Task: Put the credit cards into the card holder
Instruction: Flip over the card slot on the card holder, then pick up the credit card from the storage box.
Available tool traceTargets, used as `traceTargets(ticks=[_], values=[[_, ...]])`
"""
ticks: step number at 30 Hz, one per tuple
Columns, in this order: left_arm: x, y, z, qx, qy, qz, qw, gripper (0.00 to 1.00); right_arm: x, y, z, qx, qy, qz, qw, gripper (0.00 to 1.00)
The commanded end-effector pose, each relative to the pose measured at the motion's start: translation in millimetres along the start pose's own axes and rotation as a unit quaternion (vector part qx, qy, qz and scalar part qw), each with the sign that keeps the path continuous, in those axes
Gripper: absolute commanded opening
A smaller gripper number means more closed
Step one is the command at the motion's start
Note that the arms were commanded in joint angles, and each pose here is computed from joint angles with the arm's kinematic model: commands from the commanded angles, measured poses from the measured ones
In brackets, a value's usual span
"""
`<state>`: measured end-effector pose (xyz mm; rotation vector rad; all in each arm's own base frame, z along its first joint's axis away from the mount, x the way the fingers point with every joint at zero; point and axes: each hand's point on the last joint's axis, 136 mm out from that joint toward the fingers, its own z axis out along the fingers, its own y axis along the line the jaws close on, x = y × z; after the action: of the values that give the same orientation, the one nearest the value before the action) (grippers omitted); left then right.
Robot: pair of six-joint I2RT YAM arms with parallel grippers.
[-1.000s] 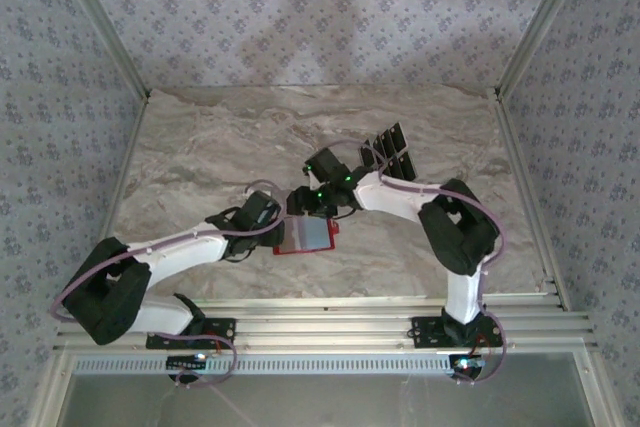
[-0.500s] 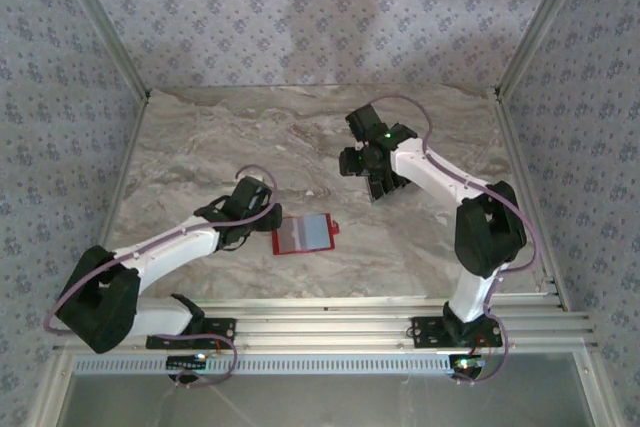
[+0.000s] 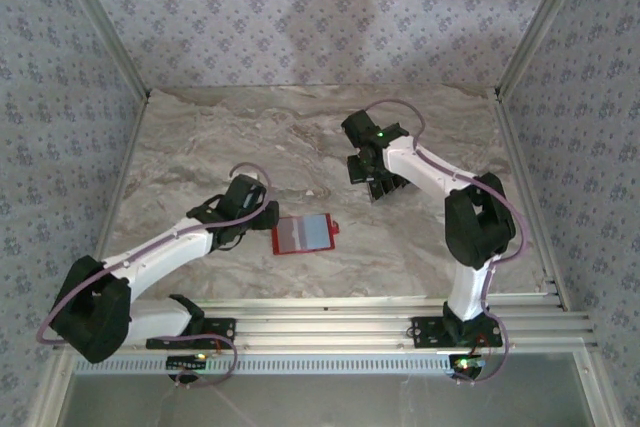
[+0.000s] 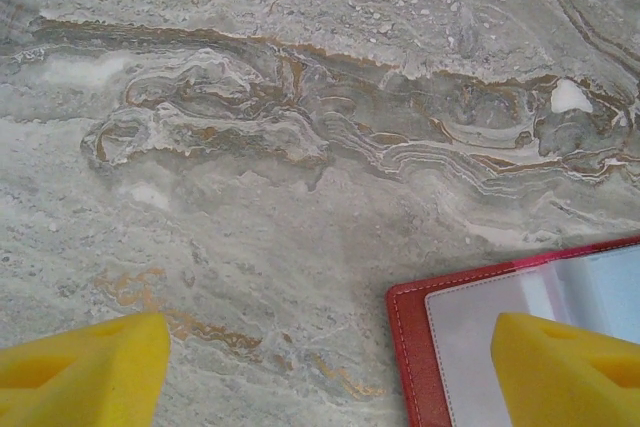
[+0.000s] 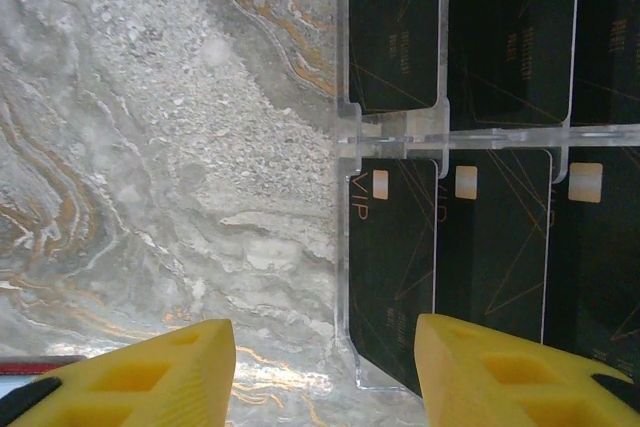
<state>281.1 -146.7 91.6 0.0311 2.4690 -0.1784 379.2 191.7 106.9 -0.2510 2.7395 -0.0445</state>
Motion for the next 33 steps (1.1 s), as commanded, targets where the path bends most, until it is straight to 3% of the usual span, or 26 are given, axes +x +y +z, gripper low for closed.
traceTargets(ticks=[1, 33], values=[[-4, 2, -5, -0.002, -0.006, -0.003, 1.000, 0.84, -2, -8, -1, 0.020, 0.006, -0.013, 1.000, 0.52], [-1, 0, 6, -0.002, 0.005, 0.000, 1.000, 0.84, 12, -27, 34, 0.035, 0.033, 0.004, 0.999, 0.44]])
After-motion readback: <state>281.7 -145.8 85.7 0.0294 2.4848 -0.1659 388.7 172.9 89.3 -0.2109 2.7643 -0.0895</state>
